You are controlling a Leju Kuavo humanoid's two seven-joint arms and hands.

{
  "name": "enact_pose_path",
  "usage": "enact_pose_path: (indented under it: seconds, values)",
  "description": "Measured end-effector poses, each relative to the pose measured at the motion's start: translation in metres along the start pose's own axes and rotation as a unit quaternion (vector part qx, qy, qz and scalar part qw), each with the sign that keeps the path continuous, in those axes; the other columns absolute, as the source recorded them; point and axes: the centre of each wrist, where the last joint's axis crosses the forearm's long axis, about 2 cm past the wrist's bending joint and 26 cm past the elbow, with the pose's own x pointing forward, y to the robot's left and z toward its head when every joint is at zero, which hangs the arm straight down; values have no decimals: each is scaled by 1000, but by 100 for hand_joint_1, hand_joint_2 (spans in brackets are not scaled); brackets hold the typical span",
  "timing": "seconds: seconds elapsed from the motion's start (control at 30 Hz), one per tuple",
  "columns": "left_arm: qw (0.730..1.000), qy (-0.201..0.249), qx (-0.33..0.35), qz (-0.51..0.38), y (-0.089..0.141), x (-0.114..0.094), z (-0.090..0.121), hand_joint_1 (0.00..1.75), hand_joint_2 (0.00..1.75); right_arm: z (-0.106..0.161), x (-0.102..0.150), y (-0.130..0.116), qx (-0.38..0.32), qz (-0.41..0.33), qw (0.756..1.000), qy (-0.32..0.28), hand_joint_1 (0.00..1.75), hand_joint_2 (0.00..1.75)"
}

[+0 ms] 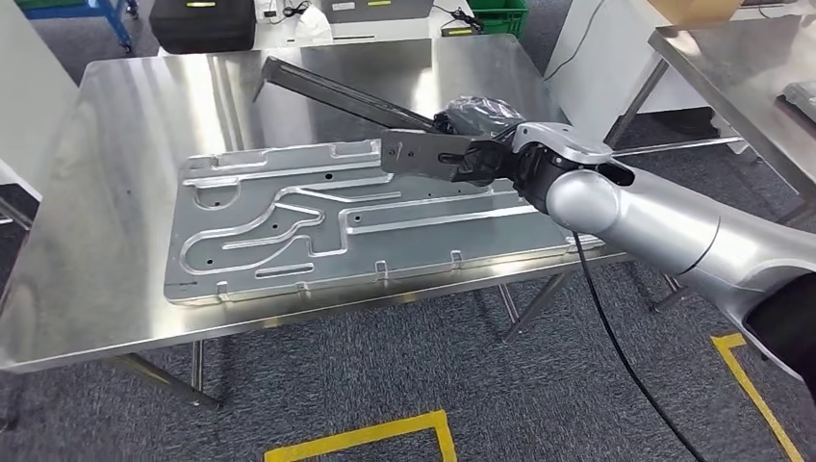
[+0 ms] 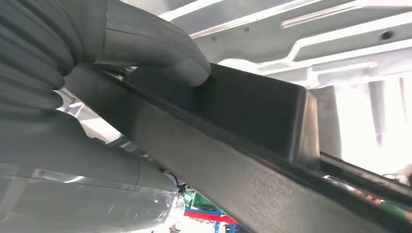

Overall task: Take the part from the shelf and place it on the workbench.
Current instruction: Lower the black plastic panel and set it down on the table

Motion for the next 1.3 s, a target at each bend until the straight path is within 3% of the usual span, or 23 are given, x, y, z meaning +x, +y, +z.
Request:
enact_pose_path:
  seconds: [0.6,0.87,1.3]
  values:
    - [999,19,-19,25,-16,5,4,0,175,-10,25,-9,-11,21,998,-54,175,175]
    - [999,26,-18,36,-13,6,4,0,175,-29,47,10,15,31,996,-80,175,175]
    - [999,34,-18,38,-13,4,3,0,175,-42,61,17,25,38,995,-88,175,175]
